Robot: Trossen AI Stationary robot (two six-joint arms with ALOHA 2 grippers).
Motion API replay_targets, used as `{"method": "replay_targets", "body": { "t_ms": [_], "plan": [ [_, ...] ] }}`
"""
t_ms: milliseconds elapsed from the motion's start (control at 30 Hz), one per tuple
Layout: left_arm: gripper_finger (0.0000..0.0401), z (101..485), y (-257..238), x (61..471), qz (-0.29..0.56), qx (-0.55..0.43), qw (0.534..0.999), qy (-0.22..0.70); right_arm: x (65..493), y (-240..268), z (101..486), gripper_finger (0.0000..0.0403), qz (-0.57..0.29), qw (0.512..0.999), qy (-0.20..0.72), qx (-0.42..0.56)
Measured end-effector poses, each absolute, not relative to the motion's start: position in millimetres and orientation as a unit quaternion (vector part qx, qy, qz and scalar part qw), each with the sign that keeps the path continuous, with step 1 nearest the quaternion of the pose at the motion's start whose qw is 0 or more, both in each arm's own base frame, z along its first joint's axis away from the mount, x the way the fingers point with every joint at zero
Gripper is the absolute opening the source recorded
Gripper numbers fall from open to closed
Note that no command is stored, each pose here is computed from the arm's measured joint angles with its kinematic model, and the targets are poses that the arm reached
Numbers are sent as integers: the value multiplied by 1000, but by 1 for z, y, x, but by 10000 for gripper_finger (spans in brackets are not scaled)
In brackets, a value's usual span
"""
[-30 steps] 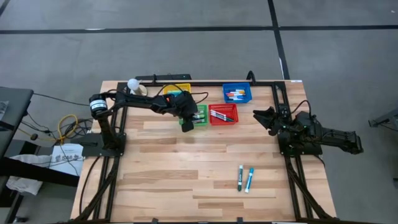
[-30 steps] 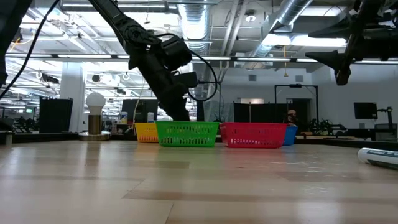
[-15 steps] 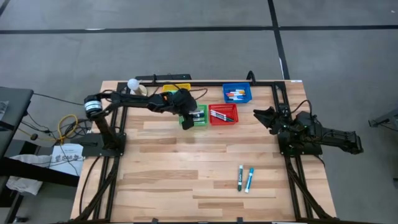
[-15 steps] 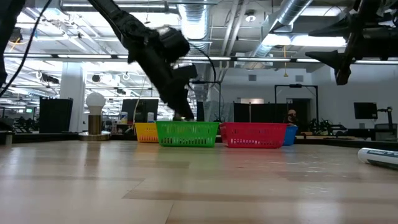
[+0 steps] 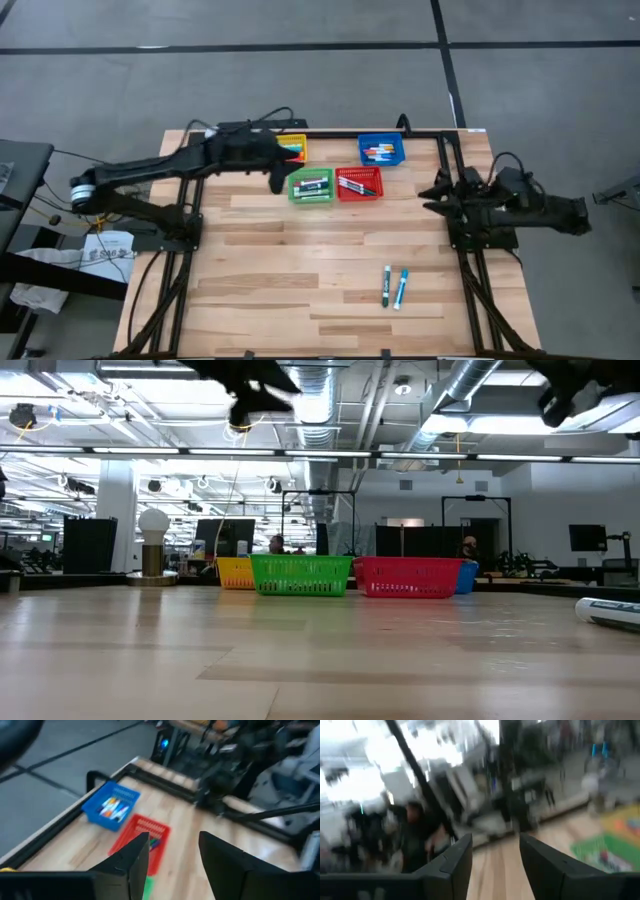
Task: Pick & Place Markers
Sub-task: Put the blue marker into the green bin
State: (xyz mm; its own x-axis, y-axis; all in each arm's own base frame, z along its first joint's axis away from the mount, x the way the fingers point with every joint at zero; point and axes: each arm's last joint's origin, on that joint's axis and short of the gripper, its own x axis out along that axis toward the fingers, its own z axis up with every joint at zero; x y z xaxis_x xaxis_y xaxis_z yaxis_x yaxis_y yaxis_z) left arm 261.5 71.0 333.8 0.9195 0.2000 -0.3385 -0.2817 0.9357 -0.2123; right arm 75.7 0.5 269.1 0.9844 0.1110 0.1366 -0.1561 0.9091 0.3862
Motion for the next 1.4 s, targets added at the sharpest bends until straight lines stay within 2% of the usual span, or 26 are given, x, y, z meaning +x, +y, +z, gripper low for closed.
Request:
{"method": "replay_targets", "body": {
  "t_ms": [100, 267, 500, 633, 867, 1067, 1400],
  "plan": [
    [167, 339, 58, 240, 111, -143, 974, 137, 80, 4, 280, 142, 82, 977, 37, 195],
    [161, 322, 44, 212, 105, -178, 969, 136, 96, 13, 294, 133, 108, 957, 200, 182],
    [159, 281, 39, 190, 109, -182, 962, 173, 120, 30, 296, 133, 144, 890, 423, 89],
    [159, 261, 38, 186, 108, -161, 960, 201, 140, 44, 283, 129, 179, 846, 501, 28],
    [159, 238, 37, 182, 92, -92, 963, 237, 170, 68, 253, 128, 238, 783, 571, -62],
    [159, 234, 37, 183, 79, -66, 968, 228, 185, 84, 229, 127, 263, 736, 615, -103],
    [159, 235, 33, 178, 26, -69, 979, 191, 205, 99, 214, 123, 290, 747, 582, -138]
  ]
}}
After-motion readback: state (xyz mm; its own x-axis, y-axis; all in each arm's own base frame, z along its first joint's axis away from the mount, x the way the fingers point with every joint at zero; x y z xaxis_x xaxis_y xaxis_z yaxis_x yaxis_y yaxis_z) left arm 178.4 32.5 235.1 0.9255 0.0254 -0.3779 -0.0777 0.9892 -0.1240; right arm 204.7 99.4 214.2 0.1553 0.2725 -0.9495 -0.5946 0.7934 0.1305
